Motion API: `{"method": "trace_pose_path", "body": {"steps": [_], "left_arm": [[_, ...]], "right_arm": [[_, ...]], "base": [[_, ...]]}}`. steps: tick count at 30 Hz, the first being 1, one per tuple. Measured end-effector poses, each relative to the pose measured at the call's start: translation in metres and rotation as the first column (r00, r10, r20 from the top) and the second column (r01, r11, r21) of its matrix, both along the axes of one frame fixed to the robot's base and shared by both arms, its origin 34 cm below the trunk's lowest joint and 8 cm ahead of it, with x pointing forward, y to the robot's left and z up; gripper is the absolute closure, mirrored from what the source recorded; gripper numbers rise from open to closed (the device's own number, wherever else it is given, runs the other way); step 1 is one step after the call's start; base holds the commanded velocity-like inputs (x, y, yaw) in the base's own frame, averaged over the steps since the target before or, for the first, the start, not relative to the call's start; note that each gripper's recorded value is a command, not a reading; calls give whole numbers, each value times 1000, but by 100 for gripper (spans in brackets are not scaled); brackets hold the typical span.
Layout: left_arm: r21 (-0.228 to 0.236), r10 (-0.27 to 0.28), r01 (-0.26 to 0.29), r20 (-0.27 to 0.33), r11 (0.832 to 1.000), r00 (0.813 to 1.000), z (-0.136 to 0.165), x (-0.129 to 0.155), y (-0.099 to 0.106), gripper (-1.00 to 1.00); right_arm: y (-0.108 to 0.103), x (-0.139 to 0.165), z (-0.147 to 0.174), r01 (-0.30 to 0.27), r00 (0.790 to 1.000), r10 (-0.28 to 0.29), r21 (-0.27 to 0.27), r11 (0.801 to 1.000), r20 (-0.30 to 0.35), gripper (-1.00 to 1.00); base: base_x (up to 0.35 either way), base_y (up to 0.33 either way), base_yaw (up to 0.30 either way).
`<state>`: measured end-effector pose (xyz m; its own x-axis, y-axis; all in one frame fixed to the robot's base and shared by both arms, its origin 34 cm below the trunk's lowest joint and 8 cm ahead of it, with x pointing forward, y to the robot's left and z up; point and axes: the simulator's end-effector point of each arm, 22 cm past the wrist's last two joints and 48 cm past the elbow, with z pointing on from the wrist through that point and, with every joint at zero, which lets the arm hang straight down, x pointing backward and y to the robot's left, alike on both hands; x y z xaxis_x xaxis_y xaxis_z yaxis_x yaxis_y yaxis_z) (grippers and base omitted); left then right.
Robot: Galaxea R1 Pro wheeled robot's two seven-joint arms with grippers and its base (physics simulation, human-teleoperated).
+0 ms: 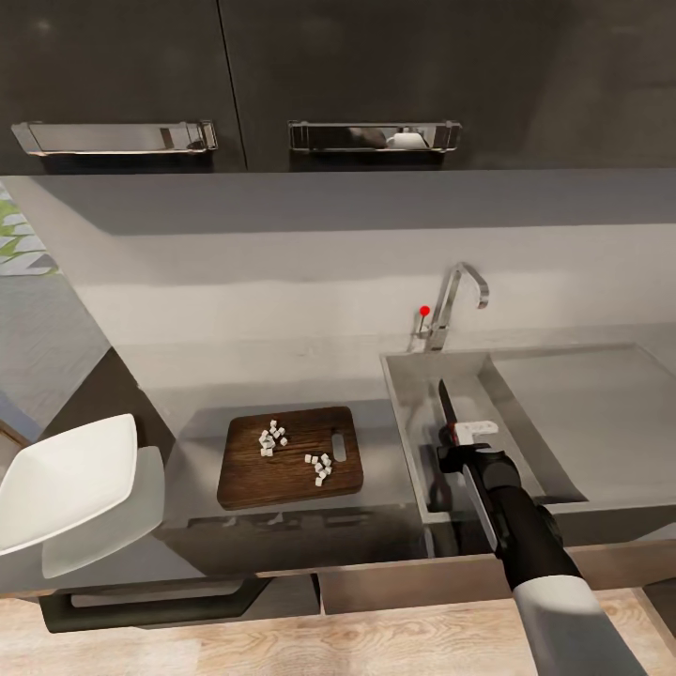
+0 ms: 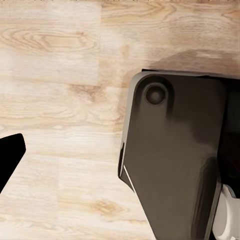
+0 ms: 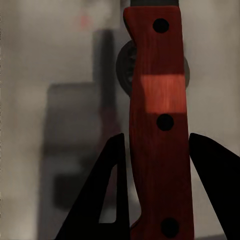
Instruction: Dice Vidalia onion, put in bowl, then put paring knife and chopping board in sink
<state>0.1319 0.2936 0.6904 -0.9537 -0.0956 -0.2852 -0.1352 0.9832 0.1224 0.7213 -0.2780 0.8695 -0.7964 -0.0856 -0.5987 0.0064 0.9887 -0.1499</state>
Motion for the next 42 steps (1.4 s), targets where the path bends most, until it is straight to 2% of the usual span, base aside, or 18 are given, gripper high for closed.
{"method": "trace_pose_path", "body": {"steps": [15,40,41,42], "left_arm": [[1,0,0,-4,1000,1000,0,-1,0,-100],[0,0,0,-41,1000,999,-1,-12,0,-100],[0,0,0,-41,1000,999,-1,-12,0,-100],[0,0,0,-41,1000,999,-1,-13,0,-100]], "right_arm": [[9,-2,-5,-8,1000,8,9,1000,-12,100],[9,-8,-28,-7,999,7,10,1000,-52,100],[8,-8,-28,-6,999,7,9,1000,-51,-100],[8,-7,-28,-7,999,7,10,1000,-50,-100]], "base": [[19,-38,0],[0,0,0],[0,0,0],[0,0,0]]}}
